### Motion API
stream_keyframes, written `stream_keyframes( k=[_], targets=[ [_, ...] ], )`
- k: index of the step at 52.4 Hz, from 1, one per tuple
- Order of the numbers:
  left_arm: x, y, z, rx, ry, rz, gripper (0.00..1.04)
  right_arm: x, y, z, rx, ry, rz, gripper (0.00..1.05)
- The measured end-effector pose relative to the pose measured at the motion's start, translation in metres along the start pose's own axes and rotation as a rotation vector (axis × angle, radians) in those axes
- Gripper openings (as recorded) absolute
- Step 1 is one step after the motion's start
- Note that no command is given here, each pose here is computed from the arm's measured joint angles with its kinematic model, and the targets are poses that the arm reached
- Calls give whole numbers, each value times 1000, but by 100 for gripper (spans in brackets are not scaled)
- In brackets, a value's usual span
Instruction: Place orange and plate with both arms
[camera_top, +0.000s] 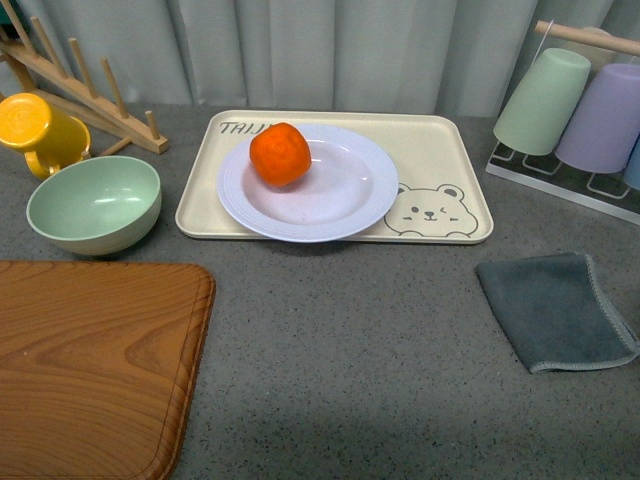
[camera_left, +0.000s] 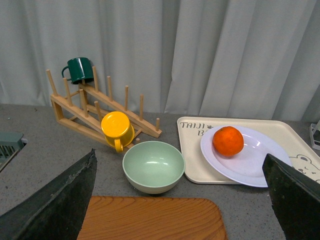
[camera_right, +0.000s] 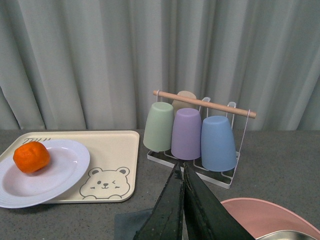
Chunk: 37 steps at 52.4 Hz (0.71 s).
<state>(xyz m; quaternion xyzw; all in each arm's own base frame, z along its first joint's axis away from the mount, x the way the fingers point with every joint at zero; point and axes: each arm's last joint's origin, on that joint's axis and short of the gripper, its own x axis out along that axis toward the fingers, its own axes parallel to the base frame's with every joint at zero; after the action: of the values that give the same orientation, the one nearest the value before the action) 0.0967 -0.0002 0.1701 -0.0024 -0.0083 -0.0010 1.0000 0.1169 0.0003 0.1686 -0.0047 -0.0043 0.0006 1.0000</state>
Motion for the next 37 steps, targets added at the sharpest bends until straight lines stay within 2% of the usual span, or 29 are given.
stream_keyframes(
  k=[25,37],
  targets=[
    [0,0,0,0,0,0,98,-16,0,-5,0,35,2,1],
    [0,0,0,0,0,0,98,-19,0,-3,0,6,3,1]
  ],
)
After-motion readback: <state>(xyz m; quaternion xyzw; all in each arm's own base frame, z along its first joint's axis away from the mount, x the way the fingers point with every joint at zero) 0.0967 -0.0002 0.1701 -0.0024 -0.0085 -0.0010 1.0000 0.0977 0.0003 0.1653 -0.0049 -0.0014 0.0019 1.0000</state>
